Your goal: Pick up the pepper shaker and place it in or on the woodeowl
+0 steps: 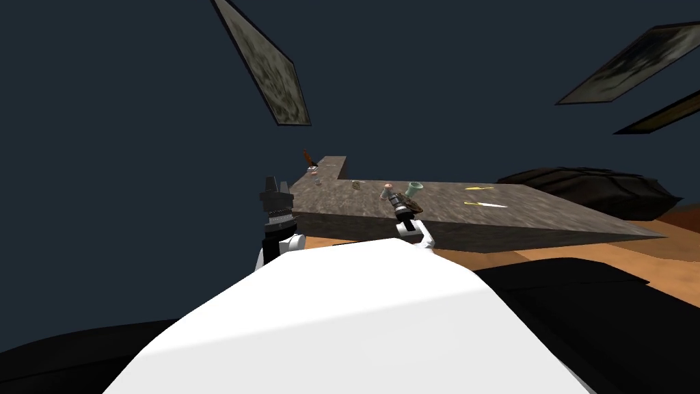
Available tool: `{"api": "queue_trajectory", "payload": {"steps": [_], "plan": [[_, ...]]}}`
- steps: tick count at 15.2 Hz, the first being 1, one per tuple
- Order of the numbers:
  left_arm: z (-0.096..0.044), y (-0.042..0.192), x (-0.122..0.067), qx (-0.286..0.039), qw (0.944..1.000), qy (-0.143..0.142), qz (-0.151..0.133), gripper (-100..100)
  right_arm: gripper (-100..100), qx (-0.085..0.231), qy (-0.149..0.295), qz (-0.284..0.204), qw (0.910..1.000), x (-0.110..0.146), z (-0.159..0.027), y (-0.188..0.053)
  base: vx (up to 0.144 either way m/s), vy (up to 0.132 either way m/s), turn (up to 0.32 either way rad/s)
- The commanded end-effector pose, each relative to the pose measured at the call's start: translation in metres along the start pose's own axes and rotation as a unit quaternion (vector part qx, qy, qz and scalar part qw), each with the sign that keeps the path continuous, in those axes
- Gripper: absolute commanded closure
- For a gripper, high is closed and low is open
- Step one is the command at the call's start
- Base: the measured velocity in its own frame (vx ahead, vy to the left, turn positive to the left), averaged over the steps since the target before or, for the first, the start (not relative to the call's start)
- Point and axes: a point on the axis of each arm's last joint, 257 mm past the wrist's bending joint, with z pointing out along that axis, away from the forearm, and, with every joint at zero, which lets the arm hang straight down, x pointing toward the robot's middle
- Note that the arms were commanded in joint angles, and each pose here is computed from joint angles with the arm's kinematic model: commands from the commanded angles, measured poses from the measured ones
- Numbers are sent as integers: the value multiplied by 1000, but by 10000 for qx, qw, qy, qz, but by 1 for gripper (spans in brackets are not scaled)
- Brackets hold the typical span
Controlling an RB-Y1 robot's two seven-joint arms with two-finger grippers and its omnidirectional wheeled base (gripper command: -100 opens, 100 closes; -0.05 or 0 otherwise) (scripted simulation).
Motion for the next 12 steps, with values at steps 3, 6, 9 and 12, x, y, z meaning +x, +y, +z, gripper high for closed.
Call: {"api": "queue_trajectory", "payload": {"steps": [3,6,9,12], "plan": [[0,0,0,0,10000,0,0,0,-100,337,163,-611,9974,5,7,-37,19,63,66],[0,0,0,0,10000,0,0,0,-100,499,253,-858,9947,9,9,-54,21,57,52],[0,0,0,0,10000,0,0,0,-100,767,396,-1341,9872,9,11,-84,19,51,63],[0,0,0,0,10000,0,0,0,-100,998,515,-1792,9774,6,14,-109,17,64,72]]}}
